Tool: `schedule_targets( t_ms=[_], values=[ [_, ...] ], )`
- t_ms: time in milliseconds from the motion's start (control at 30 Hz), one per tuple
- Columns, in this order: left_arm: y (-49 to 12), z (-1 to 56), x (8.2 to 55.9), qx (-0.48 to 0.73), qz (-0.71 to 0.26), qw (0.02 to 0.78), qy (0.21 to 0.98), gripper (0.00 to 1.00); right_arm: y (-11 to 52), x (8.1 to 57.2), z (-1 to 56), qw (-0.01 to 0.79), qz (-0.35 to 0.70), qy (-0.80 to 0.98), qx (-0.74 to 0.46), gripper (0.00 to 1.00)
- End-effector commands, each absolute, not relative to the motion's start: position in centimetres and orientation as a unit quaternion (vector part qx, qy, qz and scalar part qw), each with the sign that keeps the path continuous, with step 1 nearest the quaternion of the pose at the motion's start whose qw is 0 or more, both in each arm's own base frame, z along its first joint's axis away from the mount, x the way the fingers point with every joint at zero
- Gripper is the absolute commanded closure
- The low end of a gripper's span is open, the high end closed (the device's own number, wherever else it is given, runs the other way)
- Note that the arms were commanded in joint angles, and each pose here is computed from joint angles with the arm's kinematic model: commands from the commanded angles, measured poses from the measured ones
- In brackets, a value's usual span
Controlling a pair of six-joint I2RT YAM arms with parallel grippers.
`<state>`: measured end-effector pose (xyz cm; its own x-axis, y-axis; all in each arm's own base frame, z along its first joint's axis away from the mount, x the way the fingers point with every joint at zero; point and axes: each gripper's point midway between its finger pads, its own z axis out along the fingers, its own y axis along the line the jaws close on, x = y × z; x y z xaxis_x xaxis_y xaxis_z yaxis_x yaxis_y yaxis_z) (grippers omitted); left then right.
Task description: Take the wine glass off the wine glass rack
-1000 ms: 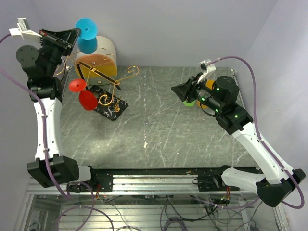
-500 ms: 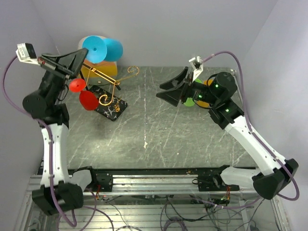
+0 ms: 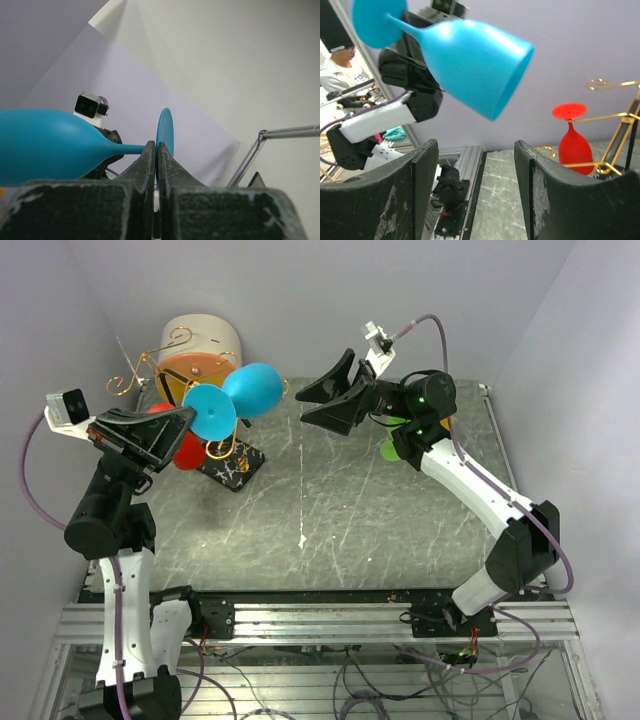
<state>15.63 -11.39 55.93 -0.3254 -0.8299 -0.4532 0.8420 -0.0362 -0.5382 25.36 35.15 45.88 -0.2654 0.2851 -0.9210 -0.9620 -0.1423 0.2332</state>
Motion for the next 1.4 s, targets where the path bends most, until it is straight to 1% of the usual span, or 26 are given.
schedule_targets(
  t_ms=[0, 100, 233, 333, 633, 900, 1033, 1100, 1200, 1267, 1300, 1333, 1367],
  values=[
    [-11.7, 56.0, 12.5, 0.025, -0.752, 0.561, 0.345, 0.93, 34.5, 22.7, 49.1, 0.485, 0.672, 0.366, -0.423, 0.38],
    [-11.9, 56.0, 11.6, 0.030, -0.755, 0.559, 0.342, 0.93, 34.3, 22.1, 49.7, 0.475, 0.690, 0.337, -0.428, 0.38],
    [-12.1, 56.4, 10.5, 0.037, -0.760, 0.556, 0.334, 0.93, 34.5, 22.0, 49.2, 0.442, 0.723, 0.327, -0.420, 0.39],
    [-12.2, 56.7, 10.0, 0.040, -0.758, 0.558, 0.334, 0.93, 34.3, 21.7, 48.9, 0.431, 0.736, 0.315, -0.417, 0.40],
    [-12.3, 55.7, 10.8, 0.027, -0.752, 0.559, 0.348, 0.93, 33.0, 18.6, 49.3, 0.390, 0.775, 0.256, -0.425, 0.42],
    [-12.4, 55.5, 11.0, 0.027, -0.751, 0.557, 0.354, 0.93, 34.7, 17.9, 49.4, 0.380, 0.773, 0.260, -0.436, 0.42],
    [-12.4, 55.1, 11.4, 0.020, -0.750, 0.555, 0.359, 0.93, 35.4, 16.8, 49.8, 0.369, 0.778, 0.246, -0.446, 0.44],
    [-12.4, 54.9, 11.6, 0.018, -0.750, 0.554, 0.362, 0.93, 35.7, 16.2, 50.1, 0.363, 0.778, 0.238, -0.454, 0.49],
    [-12.4, 54.6, 11.9, 0.014, -0.748, 0.553, 0.367, 0.93, 36.0, 15.6, 50.3, 0.356, 0.780, 0.234, -0.458, 0.72],
    [-12.4, 54.4, 12.1, 0.011, -0.746, 0.553, 0.370, 0.93, 35.9, 15.5, 50.3, 0.357, 0.780, 0.235, -0.456, 0.90],
    [-12.4, 54.4, 12.2, 0.009, -0.746, 0.553, 0.371, 0.93, 35.9, 15.5, 50.3, 0.358, 0.780, 0.236, -0.457, 0.97],
    [-12.4, 54.4, 12.3, 0.008, -0.745, 0.553, 0.372, 0.93, 35.9, 15.4, 50.3, 0.358, 0.778, 0.239, -0.458, 1.00],
    [-12.4, 54.4, 12.4, 0.006, -0.745, 0.553, 0.373, 0.93, 35.8, 15.3, 50.3, 0.360, 0.776, 0.240, -0.459, 1.00]
  ],
)
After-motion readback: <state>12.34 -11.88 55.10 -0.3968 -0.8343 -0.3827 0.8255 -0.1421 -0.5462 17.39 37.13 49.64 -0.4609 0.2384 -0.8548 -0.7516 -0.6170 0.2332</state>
